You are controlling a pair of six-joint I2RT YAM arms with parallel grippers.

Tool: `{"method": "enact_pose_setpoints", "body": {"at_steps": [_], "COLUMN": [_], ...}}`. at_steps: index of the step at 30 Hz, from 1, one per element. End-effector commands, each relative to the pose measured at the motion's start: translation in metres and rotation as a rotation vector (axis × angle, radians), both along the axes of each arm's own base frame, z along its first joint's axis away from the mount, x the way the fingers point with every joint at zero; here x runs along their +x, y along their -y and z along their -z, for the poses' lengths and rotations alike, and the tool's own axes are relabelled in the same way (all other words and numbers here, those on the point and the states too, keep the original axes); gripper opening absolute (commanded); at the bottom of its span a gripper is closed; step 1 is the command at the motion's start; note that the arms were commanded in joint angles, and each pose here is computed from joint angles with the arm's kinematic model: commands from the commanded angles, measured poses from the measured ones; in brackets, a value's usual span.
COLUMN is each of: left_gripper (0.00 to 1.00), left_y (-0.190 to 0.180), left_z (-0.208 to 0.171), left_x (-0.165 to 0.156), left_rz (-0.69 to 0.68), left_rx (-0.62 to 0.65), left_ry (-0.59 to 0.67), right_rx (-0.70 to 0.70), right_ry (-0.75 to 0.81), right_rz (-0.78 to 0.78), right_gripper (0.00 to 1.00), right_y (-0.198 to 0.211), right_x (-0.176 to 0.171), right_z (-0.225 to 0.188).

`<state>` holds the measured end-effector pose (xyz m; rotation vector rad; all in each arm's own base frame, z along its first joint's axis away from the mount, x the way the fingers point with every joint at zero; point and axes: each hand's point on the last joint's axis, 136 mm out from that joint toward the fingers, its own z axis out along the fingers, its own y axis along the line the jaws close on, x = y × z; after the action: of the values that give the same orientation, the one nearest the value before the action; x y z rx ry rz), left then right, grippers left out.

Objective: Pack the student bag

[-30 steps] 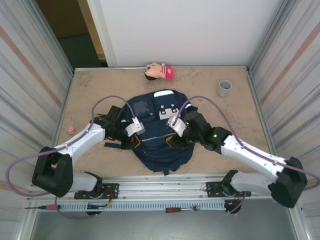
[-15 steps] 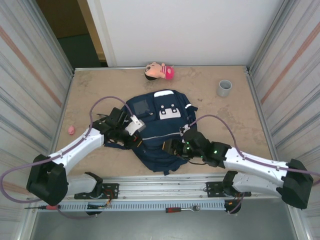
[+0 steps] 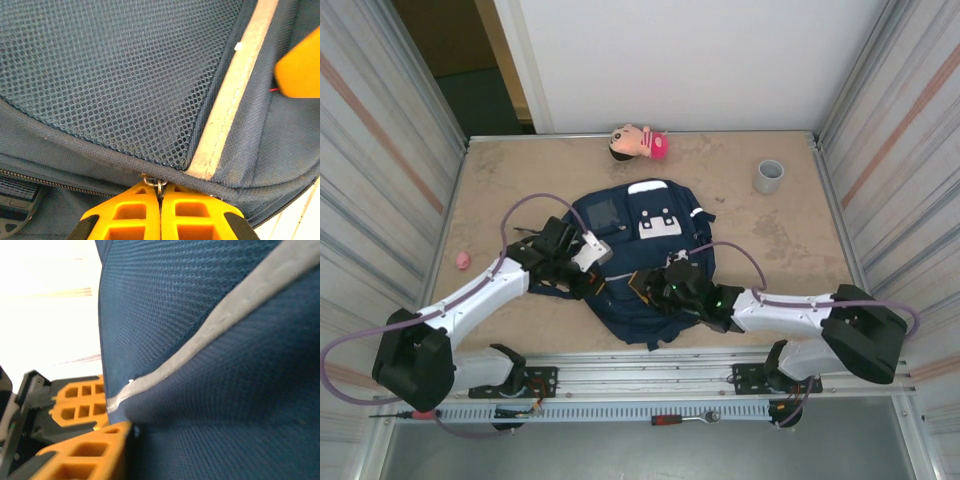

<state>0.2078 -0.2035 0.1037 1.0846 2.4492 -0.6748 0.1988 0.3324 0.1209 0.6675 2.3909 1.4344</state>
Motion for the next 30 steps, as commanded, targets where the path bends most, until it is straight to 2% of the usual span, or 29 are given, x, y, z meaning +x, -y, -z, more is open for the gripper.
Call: {"method": "enact_pose_setpoints", "body": {"at_steps": [1,4,6,10,15,20,22,25,30], "left_gripper": [0.0,0.0,0.0,0.0,0.01,0.16,0.3,0.42,0.51], "left_y": [0.009,0.013,0.018,0.035,0.053,0.066,0.061,0.052,0.035], "left_z": [-0.01,-0.011,-0.011,-0.016,-0.033,-0.044,-0.046,-0.055,-0.064], "left_x": [-0.003,-0.01,-0.016,-0.035,-0.039,-0.05,-0.053,-0.061,-0.05], "left_rz": [0.019,0.037,0.057,0.129,0.128,0.221,0.259,0.364,0.432], "left_rx": [-0.037,-0.033,-0.036,-0.102,-0.226,-0.233,-0.218,-0.191,-0.092], "left_ry": [0.021,0.007,-0.006,-0.049,-0.069,0.009,0.049,0.145,0.358], "right_rx": [0.085,0.082,0.069,0.052,0.028,-0.018,-0.073,-0.149,-0.219], "right_ry": [0.04,0.067,0.081,0.102,0.106,0.124,0.127,0.155,0.196], "right_rz": [0.075,0.089,0.091,0.1,0.087,0.028,-0.041,-0.169,-0.376], "right_gripper": [0.18,0.05,0.0,0.0,0.0,0.0,0.0,0.0,0.0], "right_y": [-0.001,0.001,0.002,0.004,0.004,0.009,0.016,0.027,0.043], "right_x": [0.02,0.028,0.031,0.037,0.038,0.033,0.026,0.015,0.003], "right_z": [-0.014,-0.018,-0.02,-0.023,-0.02,-0.021,-0.02,-0.021,-0.026]}}
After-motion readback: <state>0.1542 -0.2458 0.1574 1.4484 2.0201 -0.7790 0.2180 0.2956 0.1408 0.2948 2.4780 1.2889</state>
